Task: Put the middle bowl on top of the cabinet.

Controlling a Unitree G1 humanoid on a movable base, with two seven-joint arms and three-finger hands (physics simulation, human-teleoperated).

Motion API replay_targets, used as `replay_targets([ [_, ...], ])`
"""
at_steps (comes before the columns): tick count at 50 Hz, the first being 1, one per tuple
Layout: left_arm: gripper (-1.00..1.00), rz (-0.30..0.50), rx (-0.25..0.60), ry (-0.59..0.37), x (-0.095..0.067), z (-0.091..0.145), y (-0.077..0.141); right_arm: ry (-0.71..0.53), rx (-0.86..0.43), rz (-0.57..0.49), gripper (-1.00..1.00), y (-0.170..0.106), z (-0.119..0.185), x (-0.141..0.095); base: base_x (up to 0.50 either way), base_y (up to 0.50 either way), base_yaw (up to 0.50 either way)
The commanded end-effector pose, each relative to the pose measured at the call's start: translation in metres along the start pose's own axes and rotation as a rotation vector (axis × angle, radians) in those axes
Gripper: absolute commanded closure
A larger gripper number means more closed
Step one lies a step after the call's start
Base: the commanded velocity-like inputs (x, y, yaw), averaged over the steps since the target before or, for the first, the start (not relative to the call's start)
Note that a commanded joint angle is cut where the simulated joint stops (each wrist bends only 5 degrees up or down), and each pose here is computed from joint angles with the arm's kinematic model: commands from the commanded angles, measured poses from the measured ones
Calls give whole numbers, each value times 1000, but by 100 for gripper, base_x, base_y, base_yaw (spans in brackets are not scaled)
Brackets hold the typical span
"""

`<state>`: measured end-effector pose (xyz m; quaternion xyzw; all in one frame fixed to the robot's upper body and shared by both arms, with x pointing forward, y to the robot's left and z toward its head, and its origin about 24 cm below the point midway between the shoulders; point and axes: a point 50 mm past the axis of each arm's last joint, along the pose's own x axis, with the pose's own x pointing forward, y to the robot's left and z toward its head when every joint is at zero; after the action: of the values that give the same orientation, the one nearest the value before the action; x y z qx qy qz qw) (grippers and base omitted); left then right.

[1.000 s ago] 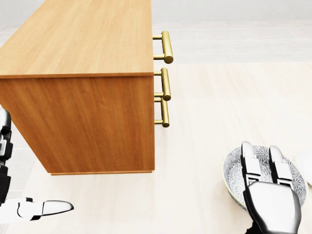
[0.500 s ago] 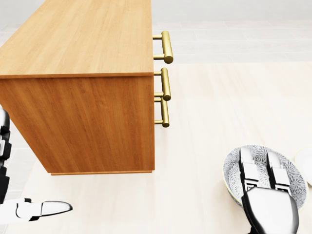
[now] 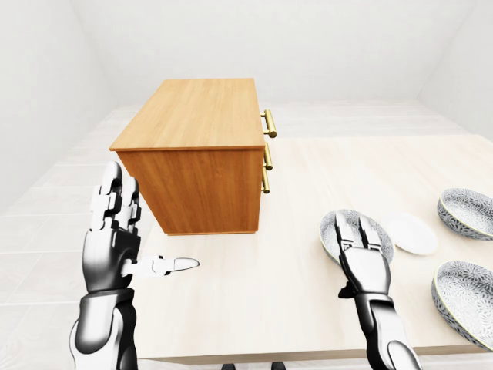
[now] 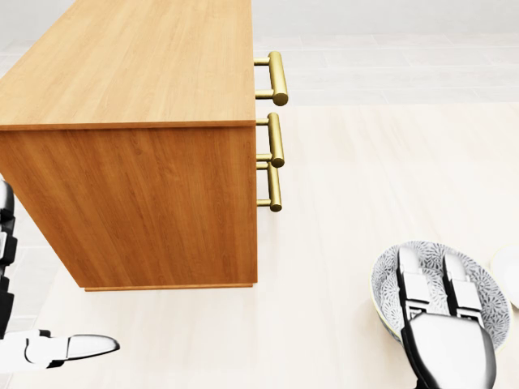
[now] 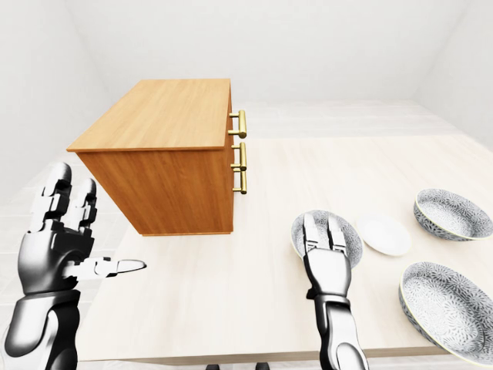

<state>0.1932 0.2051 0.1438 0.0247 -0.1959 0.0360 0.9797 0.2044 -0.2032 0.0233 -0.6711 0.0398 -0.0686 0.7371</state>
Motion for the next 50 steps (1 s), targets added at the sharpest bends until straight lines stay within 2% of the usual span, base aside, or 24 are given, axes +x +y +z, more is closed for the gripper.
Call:
replay_targets([
  [1,-100,0,0,4,0,-1,0,-1,-9,7,-100,4,-1,-1,0,0,0],
  [8,-100,-1,-3,11,-1,-2,-1,-3,-12,7,-98,3,-1,-1,0,0,0],
  [9,-100,-1,-3,12,-1,-2,-1,-3,-12,8,-84,4,-1,-1,0,0,0],
  [11,-100,-1,-3,10,-1,-2,-1,-3,-14,8,-81,4,-1,-1,0,0,0],
  [13,-100,0,-3,7,-1,-1,0,-4,-17,11,-58,5,-1,-2,0,0,0],
  [16,-100,-1,-4,9,-1,-2,-1,-4,-20,12,-40,4,-1,-2,0,0,0],
  [24,-100,-1,-5,9,-1,-2,-1,-8,-26,18,-29,6,-1,-3,0,0,0],
  [39,-100,2,-7,13,-2,-2,1,-10,-23,10,4,1,-1,-4,0,0,0],
  [42,-100,0,-5,14,-2,-2,0,-10,-23,6,22,0,-1,-5,0,0,0],
  [47,-100,2,-5,9,-2,-1,0,-10,-18,1,36,-3,-1,-5,0,0,0],
  [50,-100,4,-5,10,-3,-1,0,-11,-21,0,51,-4,-2,-5,0,0,0],
])
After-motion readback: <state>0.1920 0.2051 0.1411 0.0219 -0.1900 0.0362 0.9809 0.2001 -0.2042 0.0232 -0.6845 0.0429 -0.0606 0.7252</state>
